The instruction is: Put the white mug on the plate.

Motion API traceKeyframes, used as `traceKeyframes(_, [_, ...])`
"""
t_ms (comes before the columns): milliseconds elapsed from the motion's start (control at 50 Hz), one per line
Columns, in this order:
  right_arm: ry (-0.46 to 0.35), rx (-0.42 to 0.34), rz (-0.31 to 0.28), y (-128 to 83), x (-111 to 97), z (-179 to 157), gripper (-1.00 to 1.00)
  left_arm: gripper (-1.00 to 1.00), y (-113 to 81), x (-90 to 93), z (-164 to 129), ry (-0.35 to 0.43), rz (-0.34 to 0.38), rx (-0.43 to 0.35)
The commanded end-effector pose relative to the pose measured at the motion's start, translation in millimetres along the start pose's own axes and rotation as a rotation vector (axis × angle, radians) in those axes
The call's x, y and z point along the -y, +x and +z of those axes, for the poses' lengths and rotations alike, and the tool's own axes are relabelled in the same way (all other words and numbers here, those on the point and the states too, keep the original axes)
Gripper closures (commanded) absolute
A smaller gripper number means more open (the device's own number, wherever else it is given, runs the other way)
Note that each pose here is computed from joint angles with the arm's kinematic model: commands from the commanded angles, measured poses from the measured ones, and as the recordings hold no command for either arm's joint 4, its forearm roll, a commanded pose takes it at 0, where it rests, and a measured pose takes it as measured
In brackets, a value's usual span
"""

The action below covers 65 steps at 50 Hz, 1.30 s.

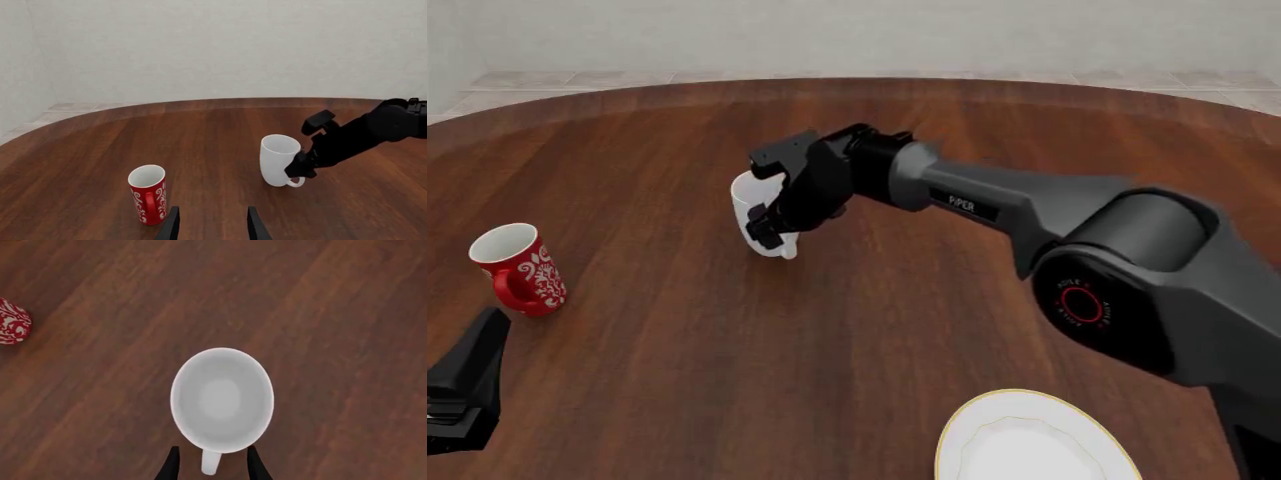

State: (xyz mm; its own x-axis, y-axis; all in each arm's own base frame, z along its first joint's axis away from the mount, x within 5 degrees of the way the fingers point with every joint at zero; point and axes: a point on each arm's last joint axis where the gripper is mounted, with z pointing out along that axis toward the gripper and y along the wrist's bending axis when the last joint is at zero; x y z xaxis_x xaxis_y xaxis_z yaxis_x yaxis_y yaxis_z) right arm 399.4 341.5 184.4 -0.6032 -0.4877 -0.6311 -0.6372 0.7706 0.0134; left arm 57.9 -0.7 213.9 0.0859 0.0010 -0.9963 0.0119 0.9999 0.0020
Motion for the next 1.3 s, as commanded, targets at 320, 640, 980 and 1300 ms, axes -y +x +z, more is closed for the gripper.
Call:
traceKeyframes(320, [0.0, -0.006, 0.027, 9, 0, 17, -1.0, -1.0, -0.2, 0.2, 0, 0.004, 0.0, 0.001])
traceKeyframes(640, [0.0, -0.003, 0.021, 6, 0, 9, 1.0, -1.0, -0.2, 0.2, 0, 0.004, 0.0, 0.001])
traceKeyframes(980, [0.007, 0.016, -0.005, -5, 6, -28, 1.0, -1.0, -0.2, 0.2, 0, 0.004, 0.0, 0.001])
traceKeyframes(1300, [0.001, 0.033, -0.047, -8, 1, -81, 1.0, -1.0, -0.2, 0.2, -1, 0.004, 0.001, 0.001])
